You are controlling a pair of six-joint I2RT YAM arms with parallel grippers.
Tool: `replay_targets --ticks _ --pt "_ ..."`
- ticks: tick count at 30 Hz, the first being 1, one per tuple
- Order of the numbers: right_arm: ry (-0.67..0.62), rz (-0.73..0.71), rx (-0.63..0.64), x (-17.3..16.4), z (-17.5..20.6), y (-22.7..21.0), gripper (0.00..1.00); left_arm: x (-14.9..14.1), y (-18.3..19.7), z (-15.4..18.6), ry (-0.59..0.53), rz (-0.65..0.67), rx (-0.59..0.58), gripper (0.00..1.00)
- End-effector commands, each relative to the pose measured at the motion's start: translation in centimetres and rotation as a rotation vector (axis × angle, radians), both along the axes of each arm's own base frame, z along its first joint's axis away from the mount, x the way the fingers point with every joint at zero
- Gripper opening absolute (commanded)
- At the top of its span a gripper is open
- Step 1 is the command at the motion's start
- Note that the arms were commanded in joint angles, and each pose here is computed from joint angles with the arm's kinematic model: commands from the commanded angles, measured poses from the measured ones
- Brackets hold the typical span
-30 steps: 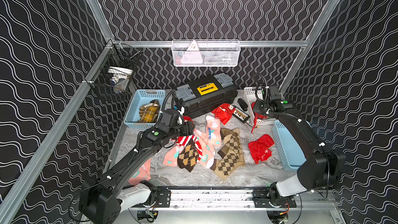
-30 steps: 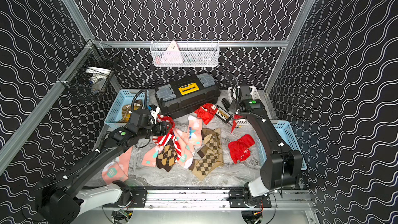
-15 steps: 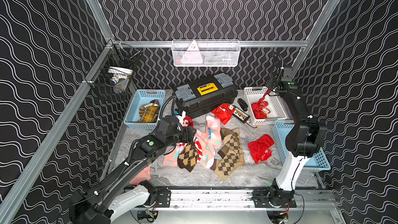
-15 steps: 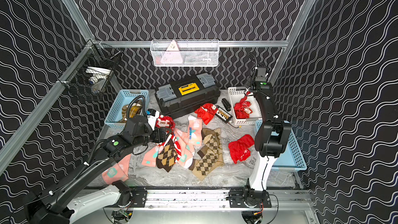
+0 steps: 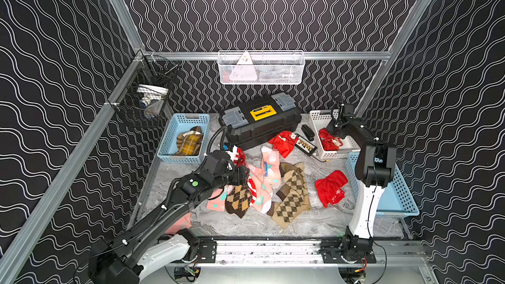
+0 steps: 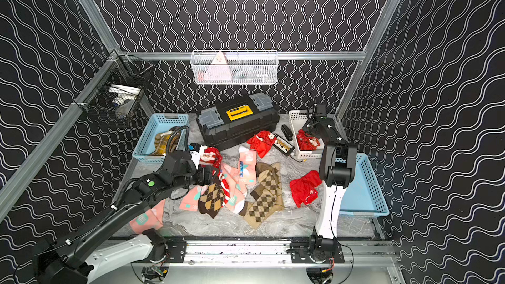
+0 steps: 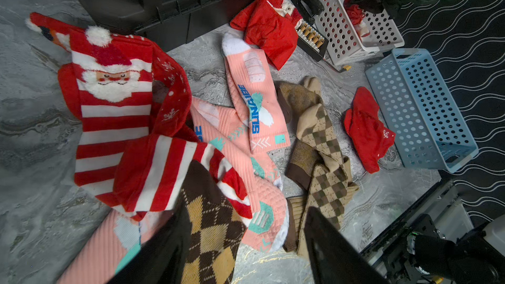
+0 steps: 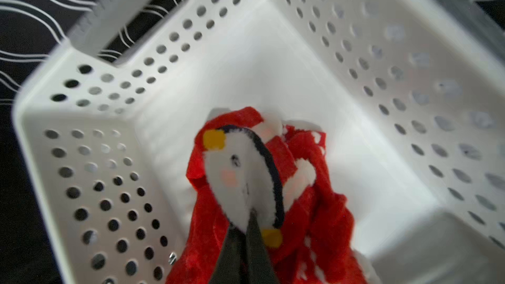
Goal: Sort the socks into the basket by color
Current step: Place the sock in the bin.
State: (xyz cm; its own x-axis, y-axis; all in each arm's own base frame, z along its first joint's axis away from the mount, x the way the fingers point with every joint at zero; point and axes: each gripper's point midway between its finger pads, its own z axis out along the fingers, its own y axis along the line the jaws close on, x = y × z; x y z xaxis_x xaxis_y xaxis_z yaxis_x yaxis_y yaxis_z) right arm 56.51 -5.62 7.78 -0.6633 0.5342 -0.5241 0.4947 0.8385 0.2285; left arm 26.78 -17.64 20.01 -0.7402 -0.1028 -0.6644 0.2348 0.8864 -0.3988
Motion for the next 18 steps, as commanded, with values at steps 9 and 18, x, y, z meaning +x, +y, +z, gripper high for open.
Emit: replay_targets --ticks 9,18 --pt "-0.037 -0.009 -0.005 -0.2 1.5 0.0 0.33 0.2 0.0 -0.1 -0.020 0.018 -0.017 0.70" --pt "-0.083 0.002 -0.021 -1.9 4.9 0.6 0.69 0.1 0.3 -0.9 0.003 0.029 0.009 0.72"
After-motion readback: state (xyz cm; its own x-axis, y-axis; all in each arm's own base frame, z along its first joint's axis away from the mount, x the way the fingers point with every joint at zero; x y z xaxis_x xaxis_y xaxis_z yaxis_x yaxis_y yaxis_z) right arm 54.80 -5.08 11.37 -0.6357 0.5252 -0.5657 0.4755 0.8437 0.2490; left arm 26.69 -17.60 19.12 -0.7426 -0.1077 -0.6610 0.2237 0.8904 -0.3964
